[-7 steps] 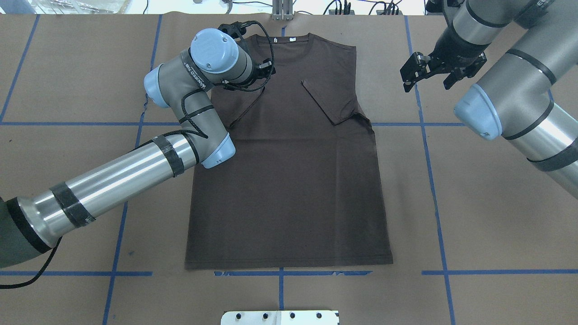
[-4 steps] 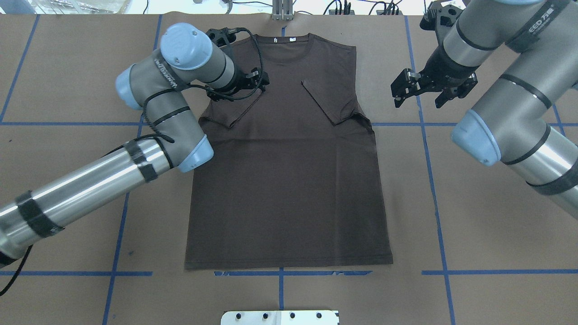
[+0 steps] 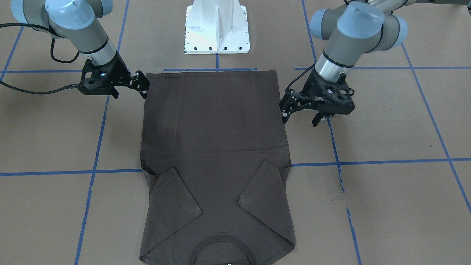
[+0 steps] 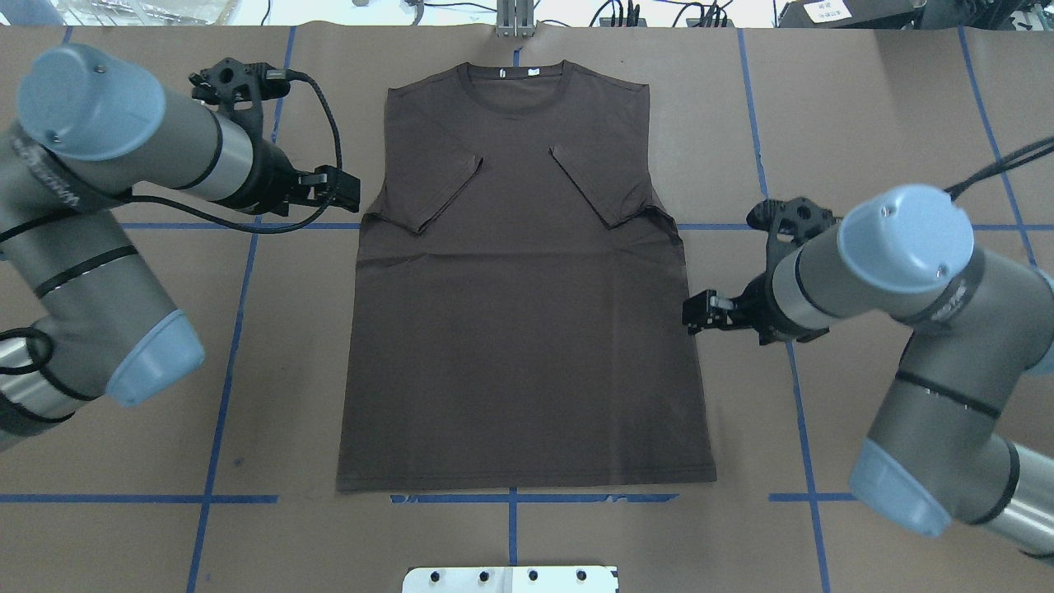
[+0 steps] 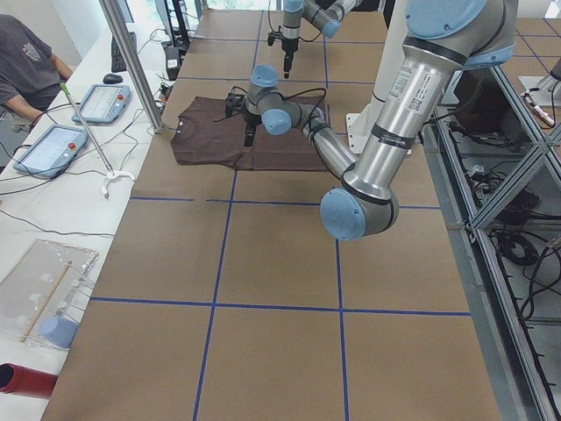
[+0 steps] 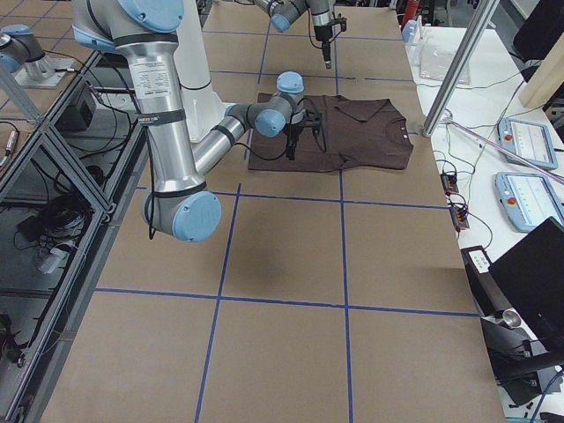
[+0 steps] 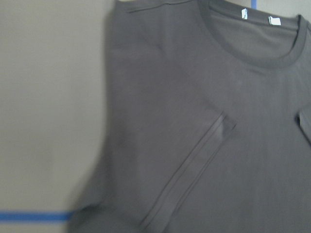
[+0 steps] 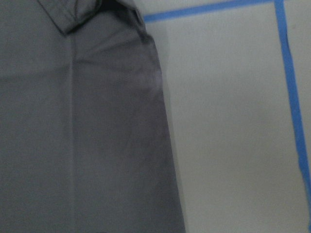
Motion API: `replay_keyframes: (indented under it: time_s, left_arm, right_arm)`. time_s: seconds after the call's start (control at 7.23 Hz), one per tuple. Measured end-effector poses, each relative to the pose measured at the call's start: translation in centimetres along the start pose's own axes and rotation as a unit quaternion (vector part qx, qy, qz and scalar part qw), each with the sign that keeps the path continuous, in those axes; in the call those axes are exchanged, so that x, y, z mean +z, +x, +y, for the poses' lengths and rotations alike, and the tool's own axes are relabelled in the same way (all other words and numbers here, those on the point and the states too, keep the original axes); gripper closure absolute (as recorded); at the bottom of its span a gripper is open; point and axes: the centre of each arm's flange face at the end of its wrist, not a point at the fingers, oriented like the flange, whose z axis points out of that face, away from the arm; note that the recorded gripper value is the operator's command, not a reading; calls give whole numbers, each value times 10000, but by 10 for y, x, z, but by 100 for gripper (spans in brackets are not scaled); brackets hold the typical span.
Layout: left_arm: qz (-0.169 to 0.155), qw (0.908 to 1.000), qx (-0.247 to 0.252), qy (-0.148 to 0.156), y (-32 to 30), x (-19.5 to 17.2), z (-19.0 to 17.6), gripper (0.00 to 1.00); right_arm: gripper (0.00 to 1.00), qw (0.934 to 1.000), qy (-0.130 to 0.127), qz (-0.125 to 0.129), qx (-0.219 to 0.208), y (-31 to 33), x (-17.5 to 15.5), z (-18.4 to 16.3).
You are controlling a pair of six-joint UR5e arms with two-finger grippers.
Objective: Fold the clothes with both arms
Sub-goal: 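Move both grippers toward the hem nearest the robot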
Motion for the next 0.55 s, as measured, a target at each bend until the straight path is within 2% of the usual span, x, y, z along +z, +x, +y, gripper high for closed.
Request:
replay_keyframes:
  time_s: [0.14, 0.28, 0.55]
  left_arm:
    - [-80, 9999, 71, -27, 2, -30, 11, 0]
    - [-103, 9999, 101, -37, 5, -44, 17, 0]
    - [-89, 9999, 129, -23, 9, -53, 19, 0]
  right_arm:
    - [0, 10000, 51, -26, 81, 0, 21, 41]
    - [0, 9999, 76, -8, 103, -4, 37, 74]
    - [0, 9999, -28, 89, 118, -6, 56, 113]
